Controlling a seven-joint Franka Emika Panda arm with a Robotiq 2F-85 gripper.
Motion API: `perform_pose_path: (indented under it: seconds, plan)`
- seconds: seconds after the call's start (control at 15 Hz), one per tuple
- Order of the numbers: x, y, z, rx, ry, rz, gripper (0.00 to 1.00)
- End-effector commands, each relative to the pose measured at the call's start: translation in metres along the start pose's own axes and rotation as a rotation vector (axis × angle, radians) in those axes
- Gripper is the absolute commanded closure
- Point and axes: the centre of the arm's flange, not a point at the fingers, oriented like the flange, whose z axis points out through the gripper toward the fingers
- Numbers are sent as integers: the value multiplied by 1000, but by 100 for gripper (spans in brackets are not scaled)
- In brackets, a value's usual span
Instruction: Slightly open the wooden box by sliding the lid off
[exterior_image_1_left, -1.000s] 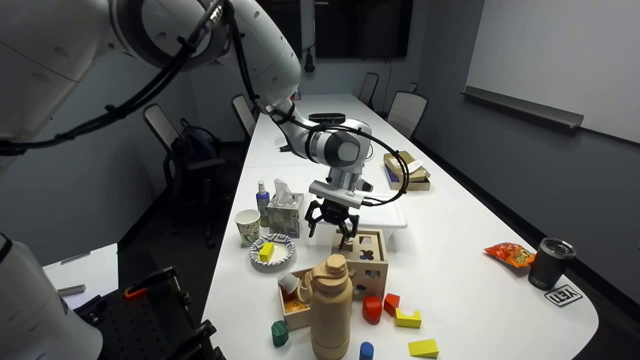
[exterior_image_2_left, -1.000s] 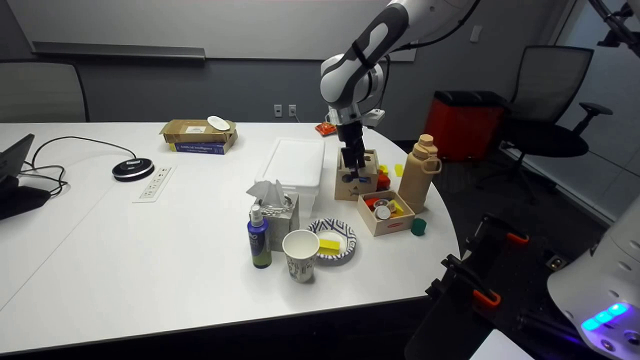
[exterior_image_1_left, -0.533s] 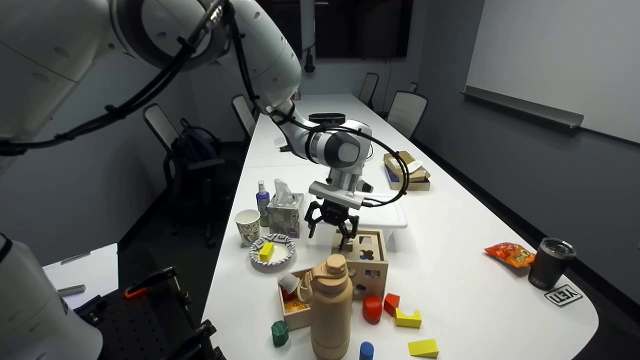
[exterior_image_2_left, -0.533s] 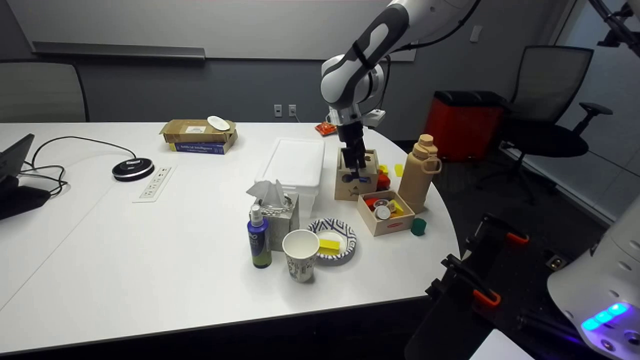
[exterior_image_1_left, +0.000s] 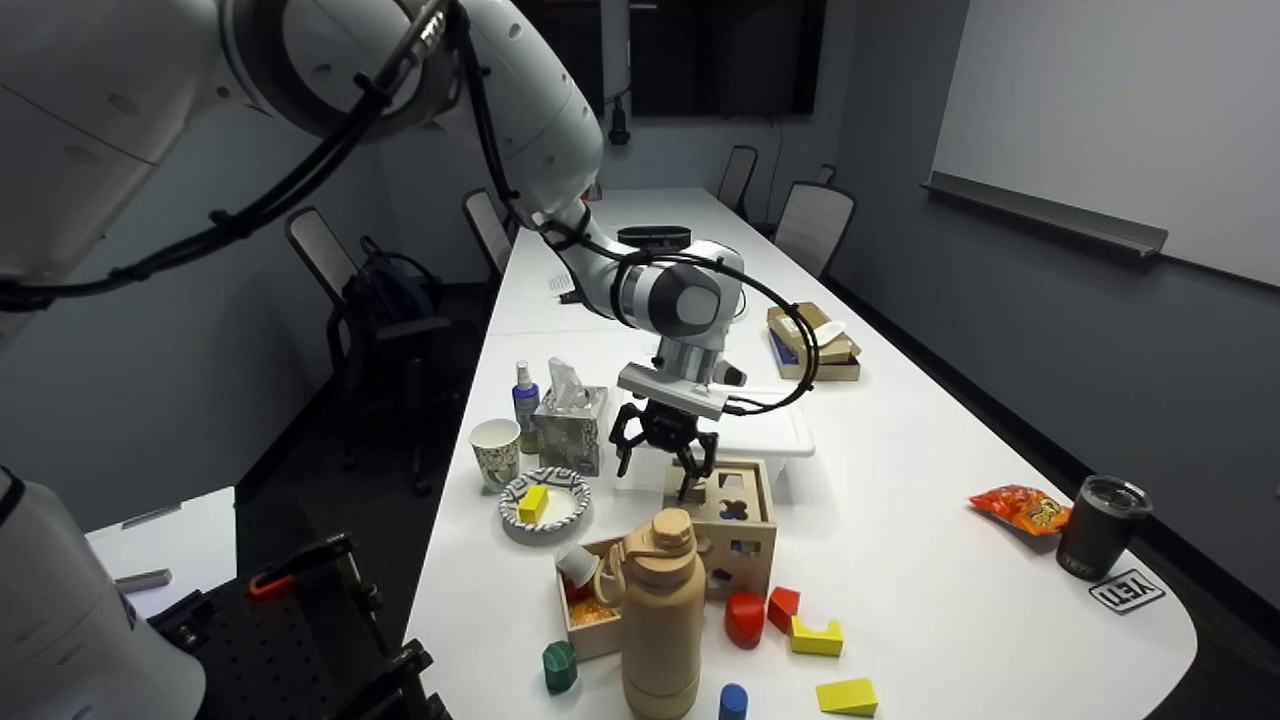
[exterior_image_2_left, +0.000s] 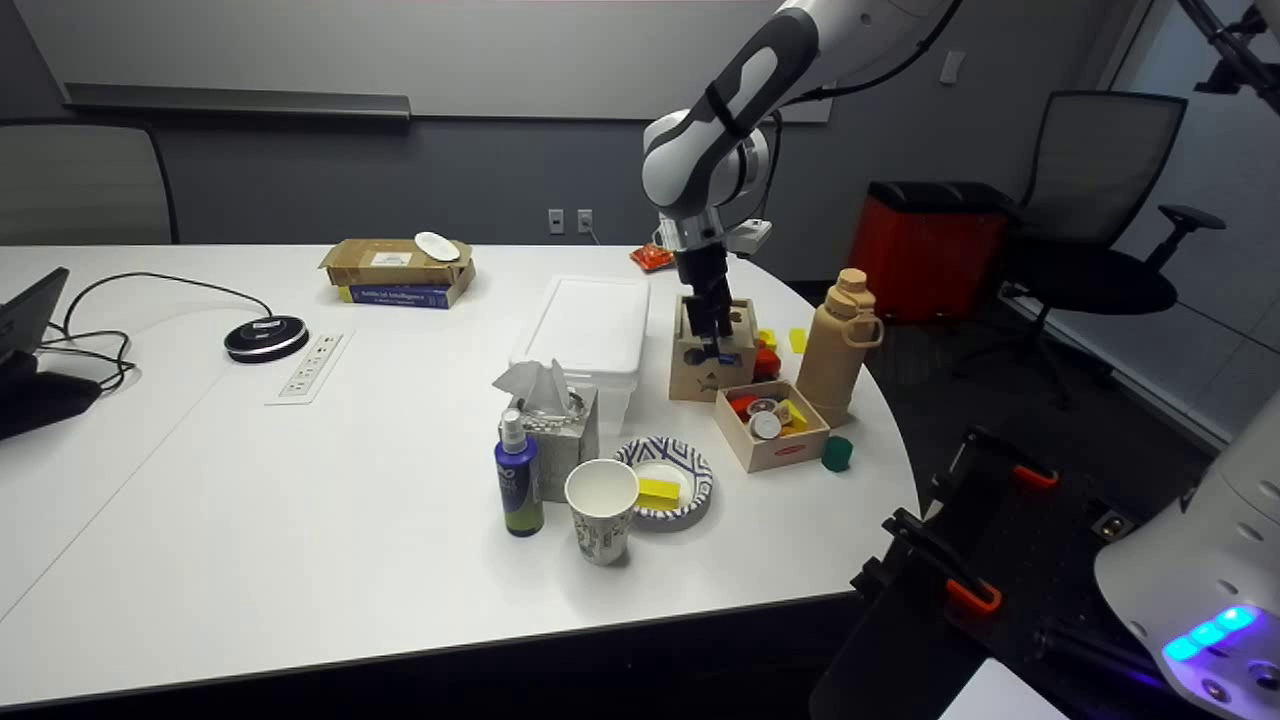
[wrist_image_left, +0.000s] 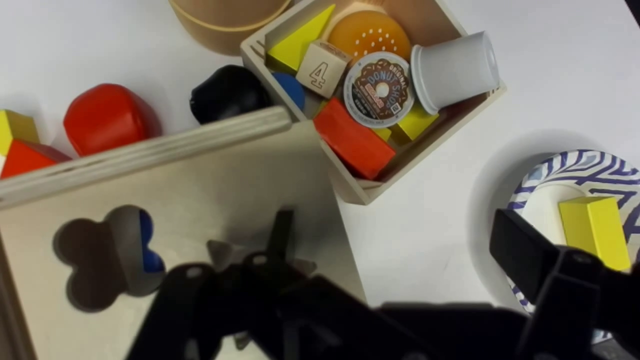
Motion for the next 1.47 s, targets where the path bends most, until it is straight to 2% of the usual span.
perform_pose_path:
  seconds: [0.0,1.4]
  plan:
    - [-7,-6,7,26,-15,-33,0]
    - [-9,-49,18,81,-53,-144,0]
